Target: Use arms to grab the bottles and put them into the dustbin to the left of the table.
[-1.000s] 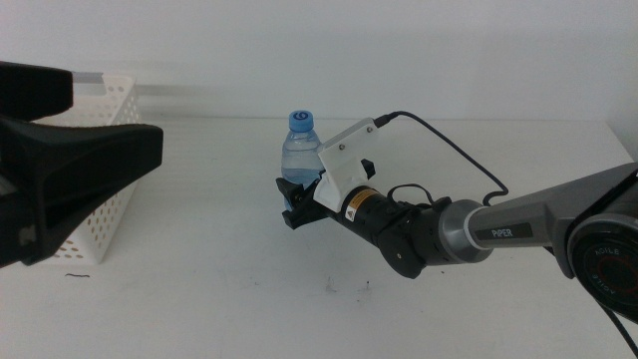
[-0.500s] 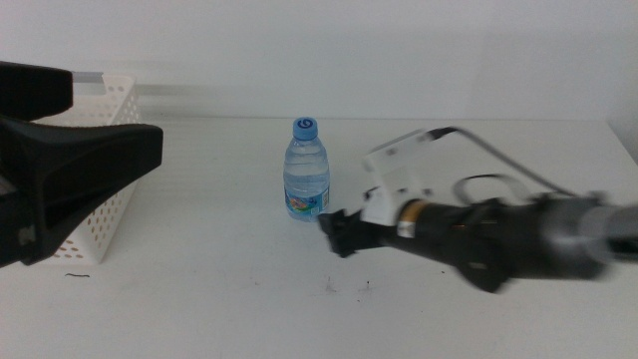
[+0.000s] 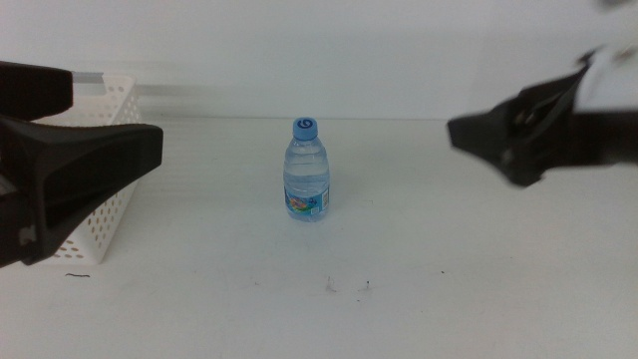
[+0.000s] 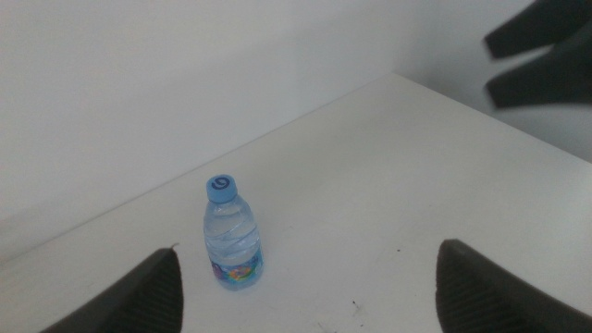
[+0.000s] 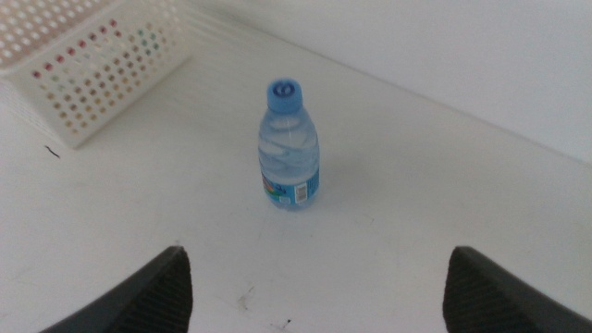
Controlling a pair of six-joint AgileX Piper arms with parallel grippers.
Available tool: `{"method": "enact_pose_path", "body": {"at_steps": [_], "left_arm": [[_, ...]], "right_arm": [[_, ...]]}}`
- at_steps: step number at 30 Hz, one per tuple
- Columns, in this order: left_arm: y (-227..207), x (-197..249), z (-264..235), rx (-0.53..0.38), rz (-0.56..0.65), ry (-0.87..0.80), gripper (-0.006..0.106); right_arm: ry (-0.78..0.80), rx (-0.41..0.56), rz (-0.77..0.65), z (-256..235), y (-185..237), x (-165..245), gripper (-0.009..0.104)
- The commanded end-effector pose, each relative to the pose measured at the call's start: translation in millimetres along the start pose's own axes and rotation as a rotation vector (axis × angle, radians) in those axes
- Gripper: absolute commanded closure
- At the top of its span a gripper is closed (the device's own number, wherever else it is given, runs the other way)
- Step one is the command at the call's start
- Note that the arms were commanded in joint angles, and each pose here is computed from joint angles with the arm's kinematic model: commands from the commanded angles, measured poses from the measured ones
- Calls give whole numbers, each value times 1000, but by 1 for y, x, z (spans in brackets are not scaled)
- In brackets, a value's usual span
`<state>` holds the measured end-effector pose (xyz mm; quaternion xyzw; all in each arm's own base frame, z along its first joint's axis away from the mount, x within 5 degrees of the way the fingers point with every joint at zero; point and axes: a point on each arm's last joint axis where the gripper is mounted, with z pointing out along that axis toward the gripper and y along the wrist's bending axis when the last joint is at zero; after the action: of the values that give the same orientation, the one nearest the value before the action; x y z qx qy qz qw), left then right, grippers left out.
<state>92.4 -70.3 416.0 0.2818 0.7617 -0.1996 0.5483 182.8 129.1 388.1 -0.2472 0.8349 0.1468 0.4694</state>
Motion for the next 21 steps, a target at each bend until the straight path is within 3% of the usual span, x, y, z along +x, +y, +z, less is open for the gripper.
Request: {"method": "enact_pose_path", "body": {"at_steps": [1, 15, 21], "left_arm": [[-1, -4, -3, -1, 3, -26, 7], [0, -4, -3, -3, 5, -25, 7], [7, -14, -1, -83, 64, -121, 7]], "right_arm": [[20, -4, -16, -16, 1, -10, 2], [-21, -8, -14, -22, 1, -21, 2], [-21, -8, -11, -22, 1, -21, 2]]}}
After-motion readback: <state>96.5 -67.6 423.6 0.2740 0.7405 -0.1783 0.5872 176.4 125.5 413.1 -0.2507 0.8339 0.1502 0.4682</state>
